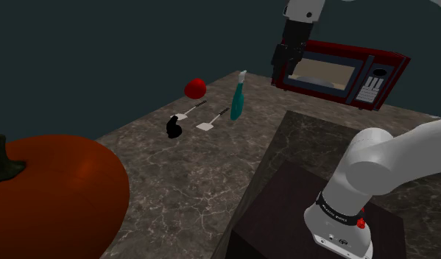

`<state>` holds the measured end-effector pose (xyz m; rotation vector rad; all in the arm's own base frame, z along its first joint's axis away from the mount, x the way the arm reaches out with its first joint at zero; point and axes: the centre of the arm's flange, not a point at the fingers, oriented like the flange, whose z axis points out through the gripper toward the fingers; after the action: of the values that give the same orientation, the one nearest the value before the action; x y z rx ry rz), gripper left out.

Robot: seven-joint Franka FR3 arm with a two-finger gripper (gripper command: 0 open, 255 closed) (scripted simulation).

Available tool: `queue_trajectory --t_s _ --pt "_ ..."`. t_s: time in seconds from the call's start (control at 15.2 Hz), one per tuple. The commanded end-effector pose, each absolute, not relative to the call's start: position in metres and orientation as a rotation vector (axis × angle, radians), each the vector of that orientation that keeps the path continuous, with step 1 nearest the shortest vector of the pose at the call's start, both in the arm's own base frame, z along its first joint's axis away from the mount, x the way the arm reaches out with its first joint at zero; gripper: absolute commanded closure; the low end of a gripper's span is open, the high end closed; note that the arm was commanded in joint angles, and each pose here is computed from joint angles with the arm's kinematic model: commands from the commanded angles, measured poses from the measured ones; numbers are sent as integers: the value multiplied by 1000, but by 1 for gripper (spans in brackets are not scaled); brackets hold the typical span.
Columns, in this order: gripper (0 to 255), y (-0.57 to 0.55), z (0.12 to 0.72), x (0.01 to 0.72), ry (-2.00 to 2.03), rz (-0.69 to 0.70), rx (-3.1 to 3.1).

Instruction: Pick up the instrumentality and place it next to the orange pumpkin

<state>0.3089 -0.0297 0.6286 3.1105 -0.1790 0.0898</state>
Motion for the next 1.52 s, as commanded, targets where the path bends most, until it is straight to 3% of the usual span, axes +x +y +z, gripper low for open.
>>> queue_trajectory --t_s 0.0,1.45 --pt "0 -30 629 309 -179 90 3110" --pt "0 -19 449 534 -1530 86 2698"
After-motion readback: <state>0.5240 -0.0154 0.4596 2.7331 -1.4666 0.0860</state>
